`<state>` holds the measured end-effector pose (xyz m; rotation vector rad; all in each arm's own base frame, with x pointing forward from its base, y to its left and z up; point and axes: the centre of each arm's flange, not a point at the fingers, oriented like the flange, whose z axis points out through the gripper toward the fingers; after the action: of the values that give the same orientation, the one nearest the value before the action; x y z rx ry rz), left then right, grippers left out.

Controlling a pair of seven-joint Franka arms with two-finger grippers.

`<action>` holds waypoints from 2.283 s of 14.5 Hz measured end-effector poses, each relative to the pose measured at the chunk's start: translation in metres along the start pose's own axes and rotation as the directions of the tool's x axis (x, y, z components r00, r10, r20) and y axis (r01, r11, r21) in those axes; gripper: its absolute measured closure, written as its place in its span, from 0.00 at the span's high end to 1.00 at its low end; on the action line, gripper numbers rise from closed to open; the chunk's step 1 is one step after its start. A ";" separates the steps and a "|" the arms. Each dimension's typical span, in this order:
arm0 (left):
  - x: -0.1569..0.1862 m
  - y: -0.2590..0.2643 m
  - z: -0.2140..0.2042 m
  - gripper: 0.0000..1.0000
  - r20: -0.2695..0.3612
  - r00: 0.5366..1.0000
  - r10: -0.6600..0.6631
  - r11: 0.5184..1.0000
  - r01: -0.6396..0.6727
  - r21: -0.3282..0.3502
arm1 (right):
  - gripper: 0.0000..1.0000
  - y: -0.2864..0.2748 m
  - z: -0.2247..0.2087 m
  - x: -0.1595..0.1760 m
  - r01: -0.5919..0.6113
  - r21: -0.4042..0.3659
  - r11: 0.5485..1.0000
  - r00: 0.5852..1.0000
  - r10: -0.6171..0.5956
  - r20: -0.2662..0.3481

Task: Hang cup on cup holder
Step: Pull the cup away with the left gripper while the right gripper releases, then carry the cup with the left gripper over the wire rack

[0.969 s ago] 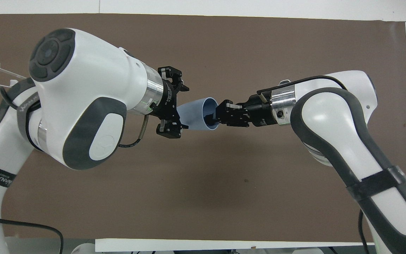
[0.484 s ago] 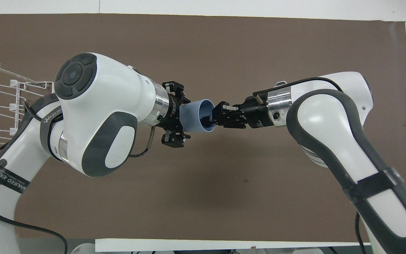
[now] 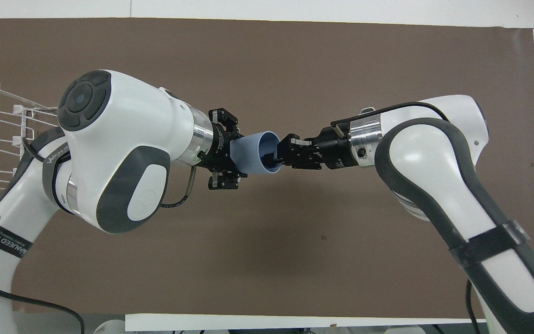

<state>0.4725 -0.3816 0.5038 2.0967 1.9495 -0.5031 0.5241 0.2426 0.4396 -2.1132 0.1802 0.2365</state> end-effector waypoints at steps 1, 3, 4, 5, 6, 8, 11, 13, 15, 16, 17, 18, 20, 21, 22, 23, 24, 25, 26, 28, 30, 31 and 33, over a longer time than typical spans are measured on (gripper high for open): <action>0.000 0.000 0.000 0.73 -0.001 1.000 -0.001 1.000 0.001 0.002 | 0.04 0.000 0.000 0.000 0.000 0.000 1.000 1.000 0.000 0.001; 0.004 -0.001 0.001 0.73 -0.009 1.000 -0.005 1.000 0.005 0.019 | 0.21 0.001 -0.002 0.001 -0.002 0.001 1.000 1.000 0.002 -0.007; 0.008 0.001 -0.001 0.73 -0.014 1.000 -0.013 1.000 0.014 0.025 | 0.31 0.002 -0.008 0.005 -0.006 0.003 1.000 1.000 0.006 -0.021; 0.015 0.005 -0.004 0.73 -0.016 1.000 -0.026 0.999 0.026 0.026 | 0.44 0.006 -0.018 0.009 -0.014 0.008 1.000 0.999 0.014 -0.039; 0.024 0.010 -0.008 0.73 -0.018 0.999 -0.042 0.999 0.043 0.023 | 0.54 0.011 -0.036 0.015 -0.017 0.004 1.000 0.998 0.018 -0.064; 0.048 0.023 -0.018 0.73 -0.050 0.997 -0.066 0.998 0.066 0.004 | 0.74 0.025 -0.087 0.023 -0.006 -0.055 0.998 0.993 -0.001 -0.114; 0.093 0.041 -0.032 0.73 -0.169 0.984 -0.055 0.998 0.052 -0.025 | 1.00 0.048 -0.179 0.019 0.017 -0.249 0.968 0.974 -0.072 -0.216; 0.121 0.046 -0.034 0.73 -0.291 0.957 -0.005 1.000 -0.003 -0.027 | 1.00 0.070 -0.225 0.013 -0.007 -0.373 0.928 0.964 -0.093 -0.249; 0.144 0.043 -0.028 0.73 -0.437 0.898 0.049 0.998 -0.056 -0.003 | 1.00 0.088 -0.259 0.008 -0.021 -0.526 0.850 0.961 -0.128 -0.246; 0.155 0.040 -0.026 0.73 -0.519 0.852 0.073 0.997 -0.071 0.024 | 1.00 0.089 -0.276 0.004 -0.019 -0.603 0.797 0.961 -0.151 -0.231; 0.168 0.039 -0.027 0.73 -0.601 0.794 0.093 0.996 -0.081 0.047 | 1.00 0.081 -0.292 -0.002 -0.012 -0.664 0.747 0.965 -0.165 -0.203; 0.181 0.040 -0.029 0.73 -0.675 0.730 0.109 0.994 -0.089 0.064 | 1.00 0.067 -0.307 -0.009 -0.002 -0.712 0.702 0.969 -0.174 -0.174; 0.207 0.043 -0.038 0.73 -0.815 0.562 0.139 0.990 -0.105 0.097 | 1.00 0.031 -0.335 -0.027 0.011 -0.789 0.615 0.972 -0.191 -0.135; 0.218 0.045 -0.046 0.73 -0.876 0.459 0.149 0.988 -0.106 0.113 | 1.00 0.017 -0.345 -0.035 0.013 -0.822 0.570 0.975 -0.191 -0.117; 0.230 0.048 -0.057 0.73 -0.925 0.350 0.149 0.987 -0.104 0.120 | 1.00 0.007 -0.349 -0.041 0.016 -0.852 0.524 0.978 -0.185 -0.095; 0.241 0.051 -0.069 0.73 -0.958 0.251 0.139 0.988 -0.103 0.117 | 1.00 0.002 -0.346 -0.043 0.024 -0.873 0.487 0.982 -0.176 -0.071; 0.251 0.055 -0.081 0.73 -0.980 0.163 0.111 0.990 -0.104 0.095 | 1.00 0.000 -0.341 -0.042 0.033 -0.883 0.467 0.984 -0.168 -0.052; 0.258 0.059 -0.091 0.73 -0.995 0.089 0.053 0.993 -0.110 0.043 | 1.00 0.000 -0.337 -0.040 0.039 -0.885 0.463 0.986 -0.163 -0.041; 0.266 0.063 -0.099 0.73 -1.000 0.014 -0.017 0.993 -0.116 -0.019 | 1.00 0.000 -0.334 -0.038 0.043 -0.885 0.463 0.987 -0.156 -0.034; 0.281 0.070 -0.101 0.73 -0.989 -0.125 -0.072 0.992 -0.115 -0.058 | 1.00 0.000 -0.330 -0.036 0.051 -0.885 0.462 0.989 -0.146 -0.019; 0.293 0.080 -0.084 0.73 -0.973 -0.213 -0.089 0.990 -0.122 -0.064 | 1.00 0.001 -0.330 -0.037 0.050 -0.885 0.463 0.990 -0.140 -0.017; 0.299 0.085 -0.070 0.73 -0.968 -0.233 -0.095 0.990 -0.124 -0.067 | 1.00 0.002 -0.332 -0.037 0.046 -0.884 0.464 0.991 -0.135 -0.019; 0.311 0.093 -0.039 0.73 -0.962 -0.253 -0.106 0.990 -0.120 -0.077 | 1.00 0.006 -0.335 -0.040 0.038 -0.882 0.469 0.994 -0.110 -0.015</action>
<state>0.5849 -0.0897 0.4086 2.4603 2.1933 2.2188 0.5164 -0.0443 0.6171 -3.1943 -0.0231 0.2245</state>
